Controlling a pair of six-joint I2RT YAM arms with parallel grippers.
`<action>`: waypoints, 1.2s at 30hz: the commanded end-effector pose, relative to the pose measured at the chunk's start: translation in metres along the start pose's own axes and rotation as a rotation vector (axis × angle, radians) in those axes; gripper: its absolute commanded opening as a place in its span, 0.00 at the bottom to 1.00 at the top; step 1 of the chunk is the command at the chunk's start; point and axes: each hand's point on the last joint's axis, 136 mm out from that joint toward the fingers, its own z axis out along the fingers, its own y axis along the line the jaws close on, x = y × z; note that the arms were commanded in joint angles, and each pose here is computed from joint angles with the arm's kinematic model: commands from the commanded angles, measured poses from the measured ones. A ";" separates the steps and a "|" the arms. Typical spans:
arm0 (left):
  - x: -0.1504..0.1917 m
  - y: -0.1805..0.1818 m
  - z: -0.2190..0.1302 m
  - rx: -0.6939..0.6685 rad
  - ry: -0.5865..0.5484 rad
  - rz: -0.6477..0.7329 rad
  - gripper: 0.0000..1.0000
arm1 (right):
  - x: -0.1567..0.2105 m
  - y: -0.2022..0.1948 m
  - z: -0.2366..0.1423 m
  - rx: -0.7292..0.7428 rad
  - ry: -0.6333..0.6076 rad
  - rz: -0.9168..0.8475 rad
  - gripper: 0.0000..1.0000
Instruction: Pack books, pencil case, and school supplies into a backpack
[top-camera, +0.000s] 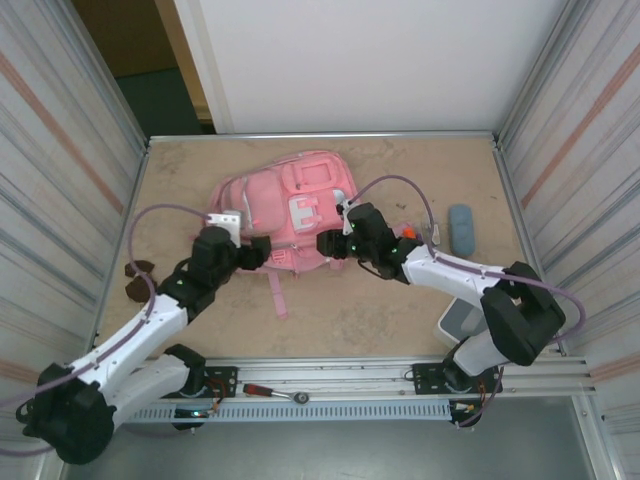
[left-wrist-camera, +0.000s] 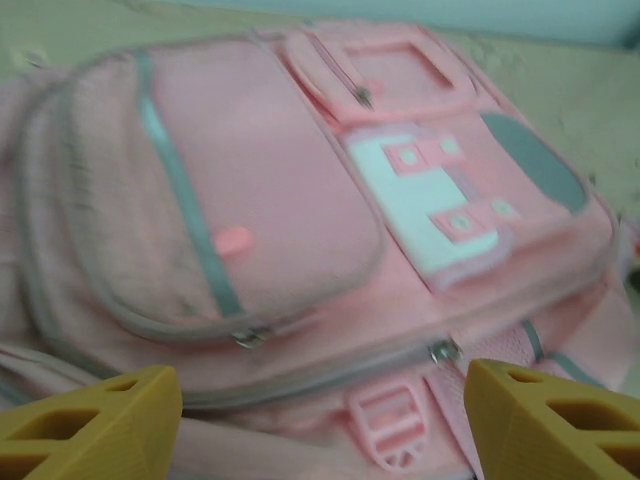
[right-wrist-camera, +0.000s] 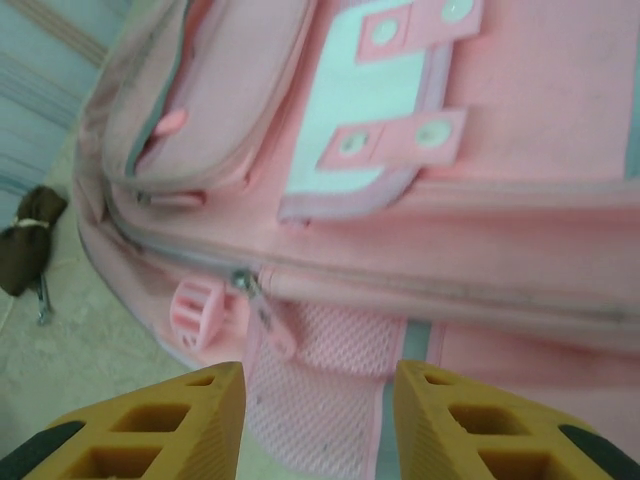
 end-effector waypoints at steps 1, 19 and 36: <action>0.008 -0.013 0.012 -0.053 0.050 0.044 0.74 | 0.006 -0.011 0.020 -0.016 0.042 0.047 0.38; 0.061 -0.055 0.079 -0.278 0.253 0.325 0.81 | 0.059 -0.041 0.032 -0.103 0.069 0.311 0.27; 0.053 -0.053 0.074 -0.380 0.230 0.439 0.56 | 0.065 -0.051 0.034 -0.062 0.081 0.293 0.27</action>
